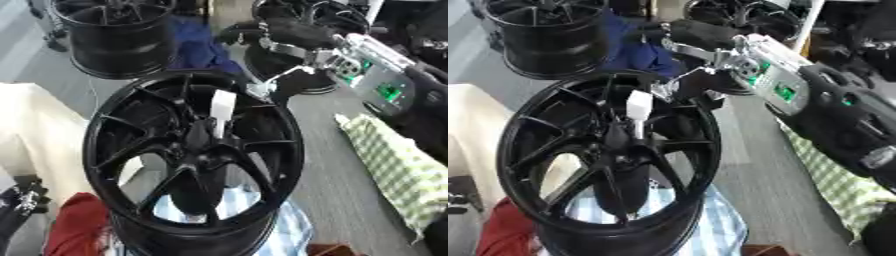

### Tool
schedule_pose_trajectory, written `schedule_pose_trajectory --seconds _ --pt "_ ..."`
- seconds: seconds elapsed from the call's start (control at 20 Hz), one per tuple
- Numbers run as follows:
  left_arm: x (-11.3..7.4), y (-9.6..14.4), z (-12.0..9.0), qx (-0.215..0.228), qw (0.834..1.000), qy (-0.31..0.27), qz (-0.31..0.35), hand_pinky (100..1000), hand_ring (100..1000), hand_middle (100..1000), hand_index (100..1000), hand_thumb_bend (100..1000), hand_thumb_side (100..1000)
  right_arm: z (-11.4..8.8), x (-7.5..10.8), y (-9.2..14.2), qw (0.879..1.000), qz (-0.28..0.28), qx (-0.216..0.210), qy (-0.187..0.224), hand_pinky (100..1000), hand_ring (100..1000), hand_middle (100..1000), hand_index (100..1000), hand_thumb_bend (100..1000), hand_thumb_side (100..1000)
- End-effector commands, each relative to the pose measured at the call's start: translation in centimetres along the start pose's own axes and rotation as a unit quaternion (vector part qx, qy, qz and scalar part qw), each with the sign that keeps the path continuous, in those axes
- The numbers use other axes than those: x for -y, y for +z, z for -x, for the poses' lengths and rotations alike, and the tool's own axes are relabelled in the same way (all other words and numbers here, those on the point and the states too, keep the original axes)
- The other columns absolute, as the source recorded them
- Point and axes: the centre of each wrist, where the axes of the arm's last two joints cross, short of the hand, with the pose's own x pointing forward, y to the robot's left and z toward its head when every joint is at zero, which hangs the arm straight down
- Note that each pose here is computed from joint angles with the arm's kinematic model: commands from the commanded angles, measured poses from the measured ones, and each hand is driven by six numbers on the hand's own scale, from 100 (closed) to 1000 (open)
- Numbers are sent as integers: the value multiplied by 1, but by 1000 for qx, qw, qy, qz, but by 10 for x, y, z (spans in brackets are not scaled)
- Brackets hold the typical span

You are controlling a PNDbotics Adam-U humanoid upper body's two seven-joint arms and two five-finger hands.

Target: Pull the pin out of the wheel hub.

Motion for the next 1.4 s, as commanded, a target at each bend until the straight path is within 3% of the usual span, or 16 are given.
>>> schedule_pose_trajectory --seconds 0.05,0.4,1.05,1.3,1.4 --pt "-2 -5 -10 15 1000 -9 4 635 655 635 801 100 523 6 8 -5 1000 -21 -5 11 815 870 903 1000 100 647" --pt "-1 -6 -10 16 1000 -8 6 635 656 635 801 100 523 14 3 -16 997 -78 -22 15 810 879 908 999 192 688" --pt "0 -6 -9 15 1000 -7 8 635 657 635 801 100 523 36 -2 -23 980 -182 -79 -7 799 859 887 982 195 712" --pt "0 -5 -9 15 1000 -6 8 635 657 635 801 100 523 36 4 -25 973 -214 -82 -24 778 837 867 972 194 715" --pt "0 -5 -9 15 1000 -6 8 635 657 635 801 100 522 32 15 -26 967 -240 -78 -38 772 829 858 968 192 713"
